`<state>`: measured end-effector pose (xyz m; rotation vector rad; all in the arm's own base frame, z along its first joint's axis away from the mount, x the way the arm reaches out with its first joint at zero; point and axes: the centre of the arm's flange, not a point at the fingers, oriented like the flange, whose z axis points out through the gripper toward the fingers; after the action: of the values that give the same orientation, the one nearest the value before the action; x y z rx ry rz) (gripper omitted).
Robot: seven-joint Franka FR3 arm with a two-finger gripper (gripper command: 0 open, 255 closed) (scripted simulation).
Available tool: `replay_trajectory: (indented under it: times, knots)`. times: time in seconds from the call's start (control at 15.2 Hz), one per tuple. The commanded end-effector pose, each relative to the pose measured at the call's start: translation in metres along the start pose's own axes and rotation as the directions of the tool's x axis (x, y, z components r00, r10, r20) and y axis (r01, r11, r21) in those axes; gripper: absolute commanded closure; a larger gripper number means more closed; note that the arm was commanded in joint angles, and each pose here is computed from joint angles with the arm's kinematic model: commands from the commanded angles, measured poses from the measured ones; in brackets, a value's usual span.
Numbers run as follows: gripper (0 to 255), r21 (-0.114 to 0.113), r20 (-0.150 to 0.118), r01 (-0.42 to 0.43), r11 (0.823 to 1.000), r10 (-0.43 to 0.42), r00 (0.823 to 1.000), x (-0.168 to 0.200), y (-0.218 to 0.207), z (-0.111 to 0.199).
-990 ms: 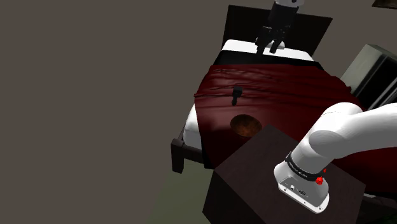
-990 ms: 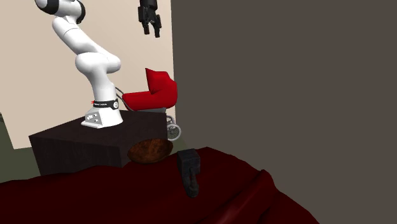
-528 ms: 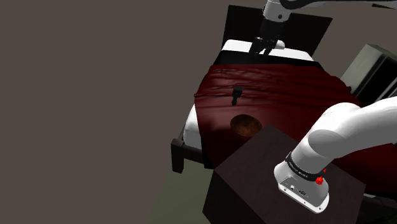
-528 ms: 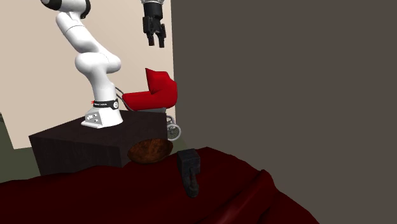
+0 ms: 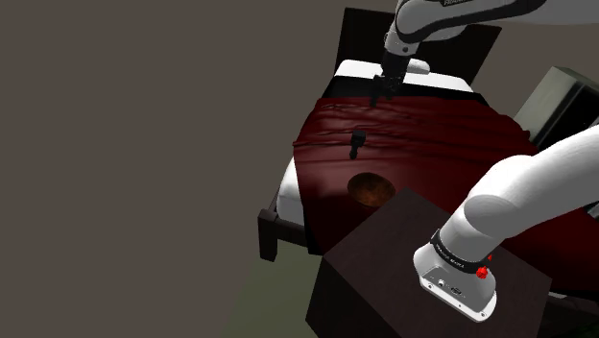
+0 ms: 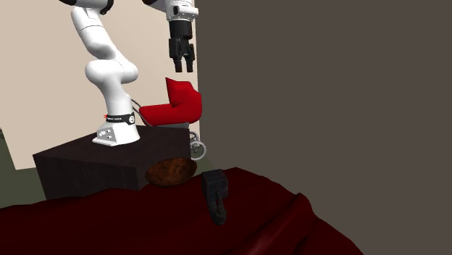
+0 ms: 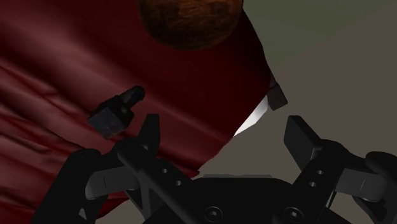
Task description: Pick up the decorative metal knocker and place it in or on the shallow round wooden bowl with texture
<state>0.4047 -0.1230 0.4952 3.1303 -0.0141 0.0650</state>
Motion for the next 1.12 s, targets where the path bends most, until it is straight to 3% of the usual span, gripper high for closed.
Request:
replay_trajectory:
  times: [0.0, 1.06]
  knots:
    - [0, 0.0, 0.003, 0.007, 1.0, -0.007, 1.0, 0.015, 0.014, 0.016]
    - [0, 0.011, 0.035, 0.058, 0.998, -0.059, 0.998, 0.121, 0.131, 0.161]
